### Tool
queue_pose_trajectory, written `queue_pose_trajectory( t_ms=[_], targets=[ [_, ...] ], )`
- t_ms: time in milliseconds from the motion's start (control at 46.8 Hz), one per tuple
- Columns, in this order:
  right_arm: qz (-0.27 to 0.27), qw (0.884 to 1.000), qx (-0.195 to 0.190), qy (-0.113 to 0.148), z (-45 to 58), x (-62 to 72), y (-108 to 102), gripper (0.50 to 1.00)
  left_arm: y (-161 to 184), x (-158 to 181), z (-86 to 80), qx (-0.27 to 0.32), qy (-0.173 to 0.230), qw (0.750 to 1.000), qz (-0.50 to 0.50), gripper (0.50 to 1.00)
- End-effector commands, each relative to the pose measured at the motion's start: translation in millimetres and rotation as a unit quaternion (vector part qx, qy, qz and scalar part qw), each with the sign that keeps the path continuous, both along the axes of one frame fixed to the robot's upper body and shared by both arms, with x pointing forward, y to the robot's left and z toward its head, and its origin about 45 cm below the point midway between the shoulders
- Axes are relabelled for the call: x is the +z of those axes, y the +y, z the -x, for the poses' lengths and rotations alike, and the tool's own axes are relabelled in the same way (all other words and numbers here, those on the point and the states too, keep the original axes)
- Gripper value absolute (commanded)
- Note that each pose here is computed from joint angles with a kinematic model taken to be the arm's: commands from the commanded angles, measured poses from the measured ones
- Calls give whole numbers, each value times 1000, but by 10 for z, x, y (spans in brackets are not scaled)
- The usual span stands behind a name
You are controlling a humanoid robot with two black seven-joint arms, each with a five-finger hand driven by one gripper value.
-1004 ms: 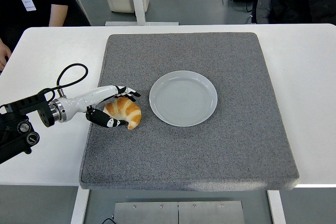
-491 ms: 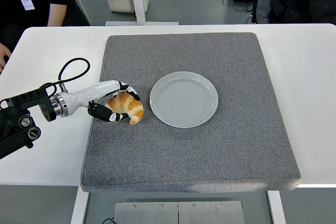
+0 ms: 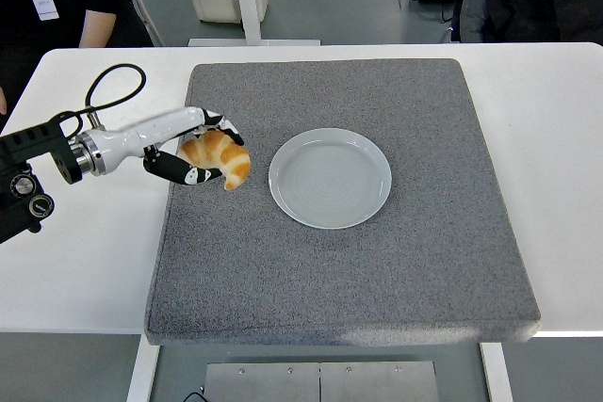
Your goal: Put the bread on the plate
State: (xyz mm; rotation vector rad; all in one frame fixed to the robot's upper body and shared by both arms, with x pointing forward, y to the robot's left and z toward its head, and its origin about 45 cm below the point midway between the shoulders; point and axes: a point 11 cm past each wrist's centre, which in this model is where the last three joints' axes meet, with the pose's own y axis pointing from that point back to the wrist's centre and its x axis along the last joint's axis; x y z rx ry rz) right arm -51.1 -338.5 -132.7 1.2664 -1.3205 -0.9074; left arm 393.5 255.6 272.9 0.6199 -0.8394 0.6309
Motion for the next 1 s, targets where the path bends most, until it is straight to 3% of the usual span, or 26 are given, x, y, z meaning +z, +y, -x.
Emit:
queue_pose_trajectory(
  t_ms=[0,235,598,812,983],
  targets=[
    [0,1000,0,0,0,0,1,1000,51,216,-83,3,-24,1000,-7,500],
    [0,1000,0,0,0,0,1,1000,58,831,-258,-4,-68,997,-23,500],
    [0,1000,0,0,0,0,1,1000,-78,1488,-419,-22,-110,993,-36,500],
    [0,1000,0,0,0,0,1,1000,-410,1337,-556,-35,-95,995,-21,500],
    [0,1000,0,0,0,0,1,1000,-966,1030,-699,-60,-67,996,-10,500]
  ],
)
